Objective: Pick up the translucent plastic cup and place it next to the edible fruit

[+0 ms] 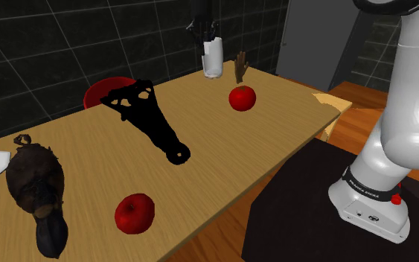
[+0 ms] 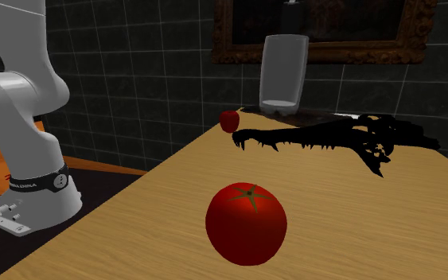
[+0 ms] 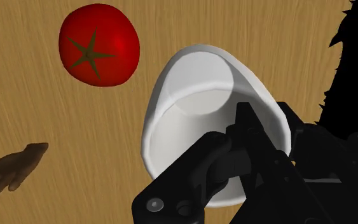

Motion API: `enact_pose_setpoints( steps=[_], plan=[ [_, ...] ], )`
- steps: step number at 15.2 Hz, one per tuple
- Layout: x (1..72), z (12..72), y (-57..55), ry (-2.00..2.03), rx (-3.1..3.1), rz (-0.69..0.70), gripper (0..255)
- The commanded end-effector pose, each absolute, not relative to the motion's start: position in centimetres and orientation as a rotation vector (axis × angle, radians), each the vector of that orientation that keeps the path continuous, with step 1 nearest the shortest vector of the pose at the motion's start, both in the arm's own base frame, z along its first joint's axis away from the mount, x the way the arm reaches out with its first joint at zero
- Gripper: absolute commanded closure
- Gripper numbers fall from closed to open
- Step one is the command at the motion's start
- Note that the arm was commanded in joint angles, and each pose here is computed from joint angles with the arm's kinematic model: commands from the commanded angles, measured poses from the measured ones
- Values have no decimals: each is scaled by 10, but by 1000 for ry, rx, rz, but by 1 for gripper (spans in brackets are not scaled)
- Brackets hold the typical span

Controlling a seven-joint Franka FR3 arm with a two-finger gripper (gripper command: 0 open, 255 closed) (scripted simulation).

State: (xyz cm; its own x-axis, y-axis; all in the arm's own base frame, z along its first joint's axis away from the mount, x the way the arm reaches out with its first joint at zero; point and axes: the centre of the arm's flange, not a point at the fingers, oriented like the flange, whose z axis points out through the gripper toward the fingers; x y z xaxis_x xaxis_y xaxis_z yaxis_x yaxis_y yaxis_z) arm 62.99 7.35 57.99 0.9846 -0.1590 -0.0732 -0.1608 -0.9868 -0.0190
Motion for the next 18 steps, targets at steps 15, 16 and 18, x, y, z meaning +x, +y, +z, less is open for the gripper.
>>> enact_pose_setpoints(
  steps=[15,16,18],
  plan=[
    [563,581,274,253,-3105,111,255],
    [559,581,286,253,-3105,111,255],
    [551,581,312,253,-3105,111,255]
  ],
)
